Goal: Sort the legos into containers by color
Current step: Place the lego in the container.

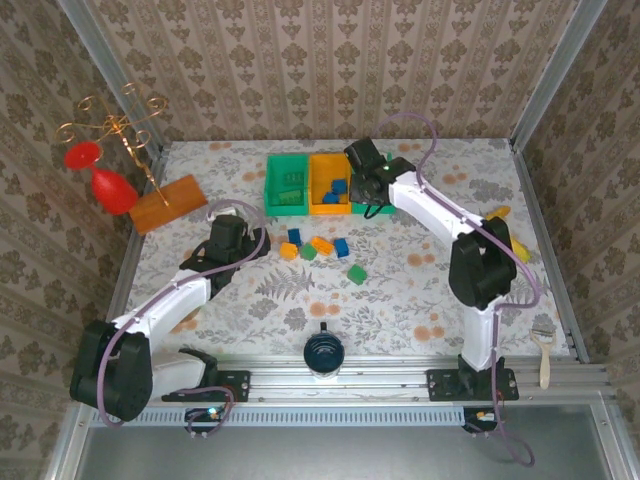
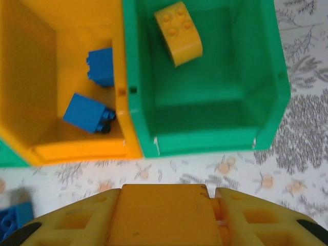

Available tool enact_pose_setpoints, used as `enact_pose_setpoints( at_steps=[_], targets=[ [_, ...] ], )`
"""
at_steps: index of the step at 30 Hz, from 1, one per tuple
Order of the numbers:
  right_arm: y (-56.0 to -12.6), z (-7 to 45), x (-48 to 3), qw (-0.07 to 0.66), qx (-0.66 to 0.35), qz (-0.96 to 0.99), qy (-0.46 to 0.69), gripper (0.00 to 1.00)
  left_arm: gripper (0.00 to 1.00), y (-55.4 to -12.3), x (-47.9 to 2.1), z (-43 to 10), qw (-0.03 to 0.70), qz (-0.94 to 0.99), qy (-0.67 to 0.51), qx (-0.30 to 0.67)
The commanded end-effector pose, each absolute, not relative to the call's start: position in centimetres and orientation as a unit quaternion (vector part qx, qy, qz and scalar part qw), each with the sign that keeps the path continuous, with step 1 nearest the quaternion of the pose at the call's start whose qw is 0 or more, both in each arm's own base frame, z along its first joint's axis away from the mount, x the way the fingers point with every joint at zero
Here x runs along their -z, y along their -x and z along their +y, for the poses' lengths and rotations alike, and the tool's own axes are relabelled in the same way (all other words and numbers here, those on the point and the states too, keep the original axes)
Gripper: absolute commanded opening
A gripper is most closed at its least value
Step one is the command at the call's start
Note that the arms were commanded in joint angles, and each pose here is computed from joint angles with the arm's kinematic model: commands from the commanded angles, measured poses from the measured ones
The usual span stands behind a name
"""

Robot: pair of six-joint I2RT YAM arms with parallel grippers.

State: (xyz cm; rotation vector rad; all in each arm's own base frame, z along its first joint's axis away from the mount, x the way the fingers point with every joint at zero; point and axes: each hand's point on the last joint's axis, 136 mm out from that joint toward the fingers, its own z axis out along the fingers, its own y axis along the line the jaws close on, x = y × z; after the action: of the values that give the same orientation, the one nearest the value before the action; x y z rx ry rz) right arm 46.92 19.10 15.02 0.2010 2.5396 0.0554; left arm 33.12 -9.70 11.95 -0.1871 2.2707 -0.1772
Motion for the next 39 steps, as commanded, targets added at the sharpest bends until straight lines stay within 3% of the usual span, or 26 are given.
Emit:
enact_pose_setpoints(
  at_steps=[1,8,21,39],
  targets=[
    [-48.9,17.9,-14.0,0.294,0.010,0.953,-0.070,0.26,1.00,-33.2,-12.8,-9.8,0.416,0.904,0.066,0.075],
    [-51.8,16.7,-11.8,0.280,0.018,0.956,-0.080,0.27,1.00,-33.1,-13.0,-10.4,0.414,0.905,0.052,0.083],
    [-53.0,16.1,-10.4,0.271,0.018,0.959,-0.084,0.34,1.00,-33.4,-13.1,-11.7,0.407,0.908,0.025,0.093],
    [-53.4,16.3,-11.3,0.280,0.013,0.956,-0.083,0.57,1.00,-33.0,-12.7,-15.3,0.391,0.913,-0.066,0.093]
  ],
)
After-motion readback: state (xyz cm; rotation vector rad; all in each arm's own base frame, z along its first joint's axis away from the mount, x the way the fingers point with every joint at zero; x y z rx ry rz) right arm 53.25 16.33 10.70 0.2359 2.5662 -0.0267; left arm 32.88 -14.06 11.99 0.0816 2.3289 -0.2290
